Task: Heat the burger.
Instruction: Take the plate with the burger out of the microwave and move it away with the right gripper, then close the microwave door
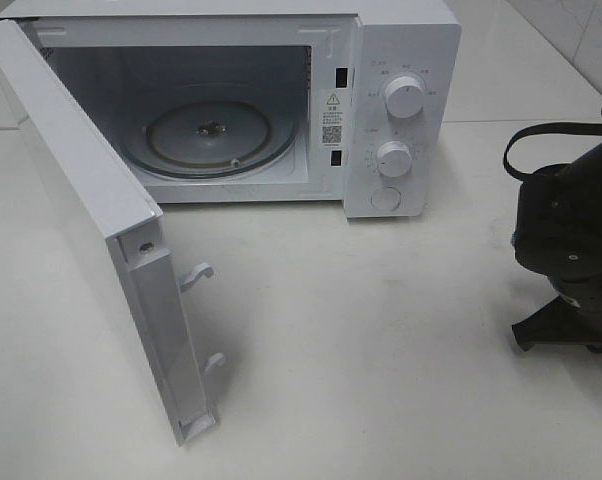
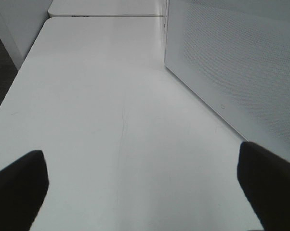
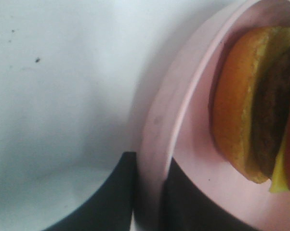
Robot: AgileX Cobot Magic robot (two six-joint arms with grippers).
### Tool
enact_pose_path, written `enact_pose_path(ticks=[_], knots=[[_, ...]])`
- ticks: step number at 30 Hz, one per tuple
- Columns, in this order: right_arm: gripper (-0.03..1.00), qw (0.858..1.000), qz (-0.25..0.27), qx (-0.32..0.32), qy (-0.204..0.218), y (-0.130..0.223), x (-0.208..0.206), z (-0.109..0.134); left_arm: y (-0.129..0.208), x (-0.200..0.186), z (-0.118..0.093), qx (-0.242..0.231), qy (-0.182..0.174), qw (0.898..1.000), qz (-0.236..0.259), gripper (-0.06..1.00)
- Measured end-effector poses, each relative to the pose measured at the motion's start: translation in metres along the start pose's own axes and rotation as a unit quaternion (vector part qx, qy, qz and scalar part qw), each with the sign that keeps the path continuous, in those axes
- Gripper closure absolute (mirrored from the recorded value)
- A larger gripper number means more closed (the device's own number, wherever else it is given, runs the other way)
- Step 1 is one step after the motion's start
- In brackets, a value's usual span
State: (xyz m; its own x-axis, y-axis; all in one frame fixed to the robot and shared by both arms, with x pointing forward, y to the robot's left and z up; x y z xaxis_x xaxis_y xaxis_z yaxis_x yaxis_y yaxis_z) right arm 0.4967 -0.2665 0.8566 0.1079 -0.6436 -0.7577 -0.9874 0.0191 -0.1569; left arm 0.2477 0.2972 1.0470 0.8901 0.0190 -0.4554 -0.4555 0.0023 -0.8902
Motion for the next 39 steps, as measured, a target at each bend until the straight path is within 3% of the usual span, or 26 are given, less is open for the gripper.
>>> enact_pose_path(ticks=[6,15,22,32,39], knots=[[0.78,1.000,-0.003,-0.001,0.003,-0.002,-0.001,-0.001,0.000,0.000,0.000,0.000,0.000,1.000,0.000,-0.05],[0.50,0.999,0.002,-0.034,-0.014,-0.001,-0.003,0.000,0.000,0.000,0.000,0.000,0.000,1.000,0.000,-0.05],[0.46,0.998,-0.014,-0.052,-0.039,-0.003,-0.021,-0.011,0.000,0.000,0.000,0.000,0.000,1.000,0.000,-0.05],[0.46,0.987,-0.052,-0.084,-0.127,0.001,-0.063,-0.034,0.000,0.000,0.000,0.000,0.000,1.000,0.000,-0.05],[0.38,0.959,-0.097,-0.122,-0.237,0.014,-0.102,-0.049,0.000,0.000,0.000,0.000,0.000,1.000,0.000,-0.05]])
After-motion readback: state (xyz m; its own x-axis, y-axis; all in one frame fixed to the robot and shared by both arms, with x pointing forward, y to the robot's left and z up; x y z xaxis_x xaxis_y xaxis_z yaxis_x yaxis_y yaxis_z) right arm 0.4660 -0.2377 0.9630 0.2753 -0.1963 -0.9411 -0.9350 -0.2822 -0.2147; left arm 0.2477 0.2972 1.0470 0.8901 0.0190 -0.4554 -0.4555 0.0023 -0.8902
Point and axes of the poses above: a point on each arm's last joint axis where the gripper is mounted, x pointing out along that axis toward the gripper, z along the wrist's bending axis when the last joint is at zero, y = z × x, the point moved 2 cm from there along x, pointing out along that axis toward the gripper
